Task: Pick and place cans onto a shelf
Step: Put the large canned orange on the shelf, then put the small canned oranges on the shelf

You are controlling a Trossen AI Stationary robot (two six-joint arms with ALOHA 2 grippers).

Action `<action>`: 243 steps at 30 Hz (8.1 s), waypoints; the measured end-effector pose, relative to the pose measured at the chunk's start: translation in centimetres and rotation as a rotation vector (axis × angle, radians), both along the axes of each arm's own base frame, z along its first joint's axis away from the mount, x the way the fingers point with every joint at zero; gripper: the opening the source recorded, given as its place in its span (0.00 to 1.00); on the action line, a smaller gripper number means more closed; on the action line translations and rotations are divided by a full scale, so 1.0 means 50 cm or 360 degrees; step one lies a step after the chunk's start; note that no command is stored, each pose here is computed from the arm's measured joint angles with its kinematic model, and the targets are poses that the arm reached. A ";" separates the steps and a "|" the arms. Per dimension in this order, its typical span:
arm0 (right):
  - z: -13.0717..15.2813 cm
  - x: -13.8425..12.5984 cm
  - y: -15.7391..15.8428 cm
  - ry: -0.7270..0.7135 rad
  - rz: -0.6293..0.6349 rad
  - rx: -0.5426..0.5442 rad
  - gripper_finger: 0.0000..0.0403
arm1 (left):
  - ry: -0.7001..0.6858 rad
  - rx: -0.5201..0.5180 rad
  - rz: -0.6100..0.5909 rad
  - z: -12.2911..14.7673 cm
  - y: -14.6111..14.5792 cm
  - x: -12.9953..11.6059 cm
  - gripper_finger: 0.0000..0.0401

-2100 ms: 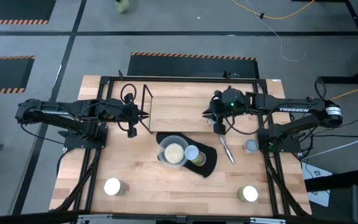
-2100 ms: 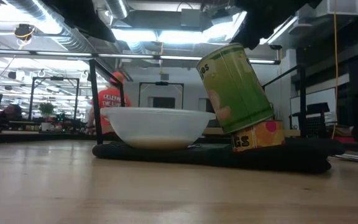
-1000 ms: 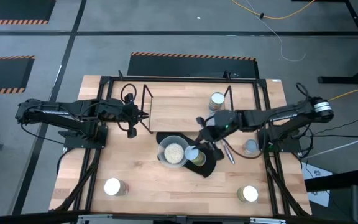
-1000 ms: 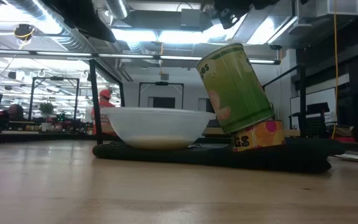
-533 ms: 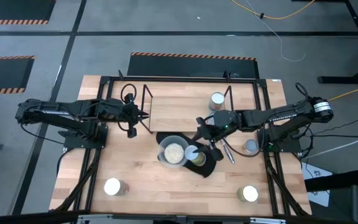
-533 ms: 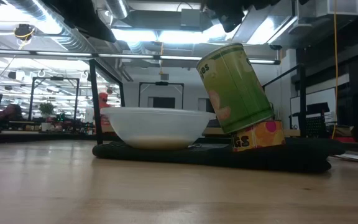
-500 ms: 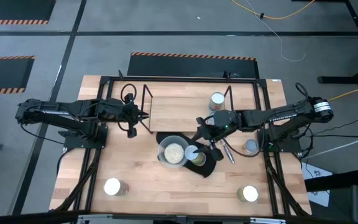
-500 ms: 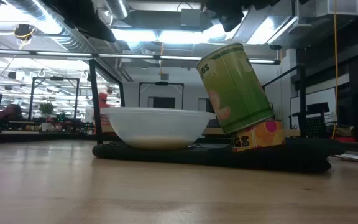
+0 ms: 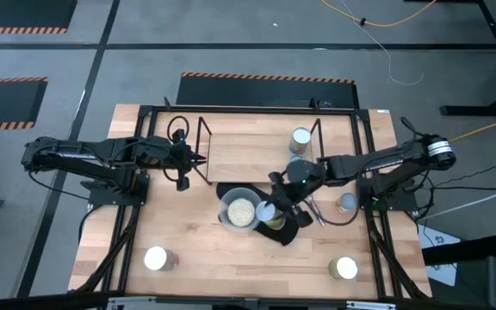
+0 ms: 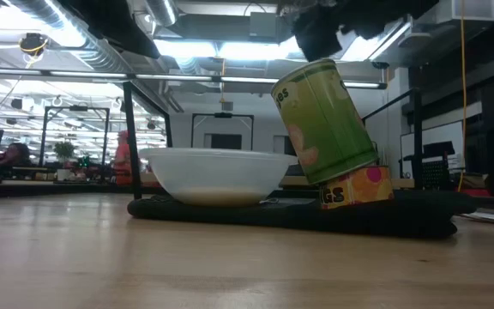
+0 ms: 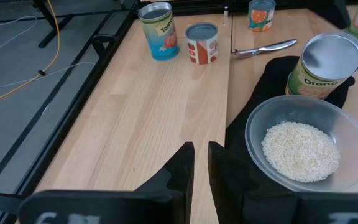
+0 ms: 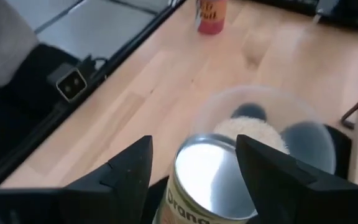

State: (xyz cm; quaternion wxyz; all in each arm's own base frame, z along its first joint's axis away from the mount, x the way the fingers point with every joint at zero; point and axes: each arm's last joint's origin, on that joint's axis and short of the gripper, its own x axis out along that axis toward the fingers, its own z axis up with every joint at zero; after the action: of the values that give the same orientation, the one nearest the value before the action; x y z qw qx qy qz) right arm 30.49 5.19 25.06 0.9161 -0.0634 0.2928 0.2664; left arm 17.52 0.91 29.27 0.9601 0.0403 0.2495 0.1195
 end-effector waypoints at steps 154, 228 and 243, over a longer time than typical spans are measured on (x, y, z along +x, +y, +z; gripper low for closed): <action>-0.012 -0.029 -0.340 0.0319 -0.1331 -0.0251 0.03 | 0.0001 0.0002 0.0000 0.000 0.000 0.000 0.10; -0.076 -0.353 0.014 0.1560 -0.1332 0.0034 0.16 | -0.0008 -0.0025 0.0014 0.000 0.000 0.000 0.10; -0.117 -0.364 0.007 0.1549 -0.1389 -0.0063 0.16 | -0.0007 -0.0025 0.0014 0.000 0.000 0.000 0.10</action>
State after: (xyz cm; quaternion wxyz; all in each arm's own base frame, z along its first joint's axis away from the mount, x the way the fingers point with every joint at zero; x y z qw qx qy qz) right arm 12.29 5.52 19.20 0.7016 0.1723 0.6777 -0.1370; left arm 17.52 0.91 29.27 0.9605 0.0315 0.2483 0.1219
